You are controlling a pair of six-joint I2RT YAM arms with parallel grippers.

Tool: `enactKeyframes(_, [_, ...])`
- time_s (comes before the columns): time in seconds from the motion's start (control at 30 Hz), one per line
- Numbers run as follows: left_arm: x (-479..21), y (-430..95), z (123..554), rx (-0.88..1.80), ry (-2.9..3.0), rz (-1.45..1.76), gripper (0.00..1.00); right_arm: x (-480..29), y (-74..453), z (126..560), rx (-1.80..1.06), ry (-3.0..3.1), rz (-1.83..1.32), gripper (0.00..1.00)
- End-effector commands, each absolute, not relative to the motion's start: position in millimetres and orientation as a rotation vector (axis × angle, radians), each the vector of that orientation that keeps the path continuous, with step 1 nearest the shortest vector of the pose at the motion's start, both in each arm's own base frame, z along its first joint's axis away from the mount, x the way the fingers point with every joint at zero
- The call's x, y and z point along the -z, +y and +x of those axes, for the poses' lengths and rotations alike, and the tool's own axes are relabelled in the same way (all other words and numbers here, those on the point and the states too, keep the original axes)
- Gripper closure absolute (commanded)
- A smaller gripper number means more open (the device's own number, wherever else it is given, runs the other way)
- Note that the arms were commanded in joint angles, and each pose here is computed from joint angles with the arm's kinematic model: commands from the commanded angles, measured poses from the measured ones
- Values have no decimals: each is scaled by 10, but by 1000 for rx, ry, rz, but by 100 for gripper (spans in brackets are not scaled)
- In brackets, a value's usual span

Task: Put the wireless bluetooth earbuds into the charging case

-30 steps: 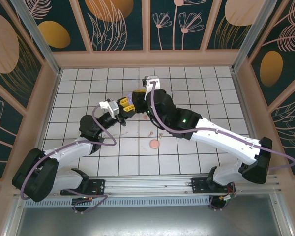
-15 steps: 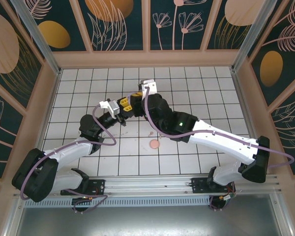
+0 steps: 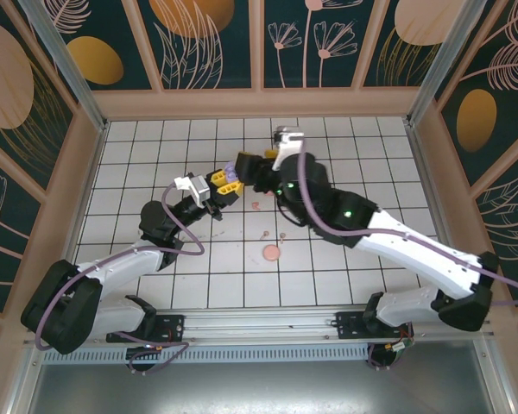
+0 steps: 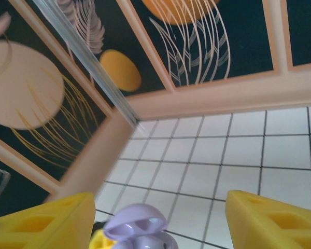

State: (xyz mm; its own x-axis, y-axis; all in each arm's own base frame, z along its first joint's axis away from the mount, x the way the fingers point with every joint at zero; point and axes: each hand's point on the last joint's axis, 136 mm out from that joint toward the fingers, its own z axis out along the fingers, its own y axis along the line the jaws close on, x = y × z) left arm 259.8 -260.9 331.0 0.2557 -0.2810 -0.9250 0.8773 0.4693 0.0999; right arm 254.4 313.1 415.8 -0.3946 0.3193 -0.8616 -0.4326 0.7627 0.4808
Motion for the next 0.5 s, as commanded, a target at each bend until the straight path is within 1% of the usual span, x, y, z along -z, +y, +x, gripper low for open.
enactKeyframes(0.0, [-3482, -2621, 2531, 903, 944, 717, 100, -4326, 3075, 2494, -928, 1774, -61, 32])
enactKeyframes(0.07, [-3466, -2632, 2524, 909, 947, 722, 100, -4276, 3054, 2554, -918, 1800, -68, 33])
enactKeyframes(0.13, [-3448, -2638, 2522, 913, 952, 726, 100, -4187, 3037, 2662, -913, 1846, -71, 36])
enactKeyframes(0.23, [-3387, -2660, 2515, 921, 971, 741, 100, -4042, 3050, 2842, -910, 1927, -97, 49])
enactKeyframes(0.37, [-3303, -2676, 2497, 928, 994, 761, 100, -3976, 3159, 3030, -882, 2000, -168, 68])
enactKeyframes(0.47, [-3267, -2688, 2485, 932, 1005, 774, 100, -3946, 3312, 3118, -866, 2048, -240, 78])
